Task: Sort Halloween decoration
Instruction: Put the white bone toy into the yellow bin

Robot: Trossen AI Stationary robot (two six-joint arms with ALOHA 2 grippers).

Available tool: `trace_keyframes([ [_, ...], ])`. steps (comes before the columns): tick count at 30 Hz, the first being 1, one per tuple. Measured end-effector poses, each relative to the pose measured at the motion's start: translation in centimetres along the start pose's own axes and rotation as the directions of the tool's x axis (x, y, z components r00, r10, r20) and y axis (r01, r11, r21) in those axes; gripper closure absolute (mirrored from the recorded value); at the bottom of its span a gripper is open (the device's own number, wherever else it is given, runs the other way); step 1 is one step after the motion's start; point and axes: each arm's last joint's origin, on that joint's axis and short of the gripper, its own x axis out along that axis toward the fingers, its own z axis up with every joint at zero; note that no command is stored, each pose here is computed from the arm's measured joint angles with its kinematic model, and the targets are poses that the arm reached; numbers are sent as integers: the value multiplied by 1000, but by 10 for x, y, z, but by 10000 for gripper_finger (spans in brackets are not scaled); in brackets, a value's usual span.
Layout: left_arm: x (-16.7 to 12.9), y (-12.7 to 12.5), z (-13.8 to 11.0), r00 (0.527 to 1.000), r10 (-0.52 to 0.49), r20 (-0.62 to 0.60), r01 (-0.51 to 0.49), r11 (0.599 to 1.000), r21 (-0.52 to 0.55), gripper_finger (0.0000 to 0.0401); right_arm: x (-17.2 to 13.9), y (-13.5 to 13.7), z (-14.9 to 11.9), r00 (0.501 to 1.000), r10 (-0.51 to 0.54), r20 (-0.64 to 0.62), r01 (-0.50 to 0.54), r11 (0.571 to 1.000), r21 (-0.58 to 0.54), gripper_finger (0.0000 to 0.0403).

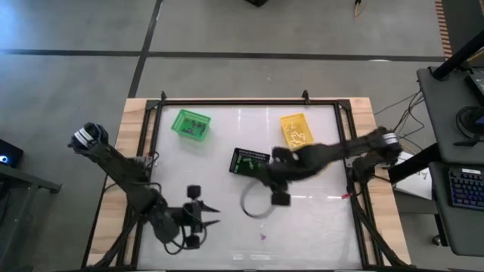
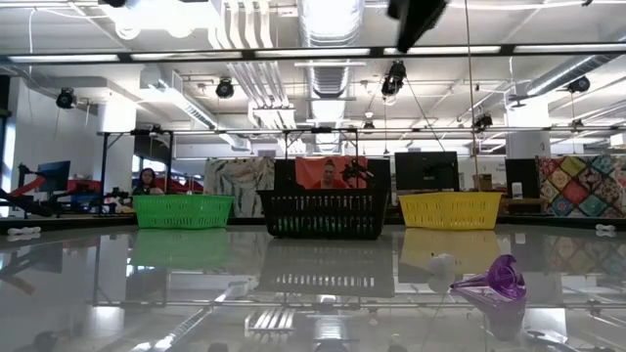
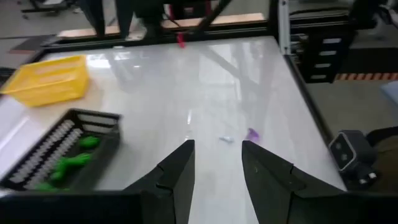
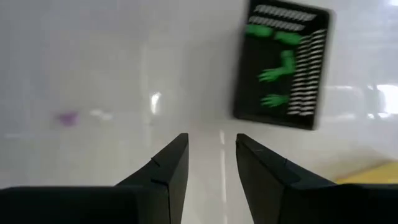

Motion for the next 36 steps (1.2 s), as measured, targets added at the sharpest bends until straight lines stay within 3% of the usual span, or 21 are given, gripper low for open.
trace_keyframes([
  [8,43,-11,-16,1000,11,3,-11,999,45,285,-9,39,-56,988,111,109,-112,994,8,282],
  [12,66,-7,-19,998,52,32,-52,999,2,285,-10,46,-77,985,137,107,-146,986,77,280],
  [16,86,-3,-21,994,79,70,-71,992,-109,285,-10,51,-94,985,147,86,-160,972,171,282],
  [20,100,-5,-28,992,89,87,-73,983,-169,285,-10,59,-105,985,157,70,-168,963,212,284],
  [29,126,-20,-52,984,67,163,-40,986,-161,256,-6,77,-115,985,165,39,-170,952,255,286],
  [36,153,-33,-75,990,76,122,-70,996,-53,232,-9,88,-123,986,156,59,-165,955,246,285],
])
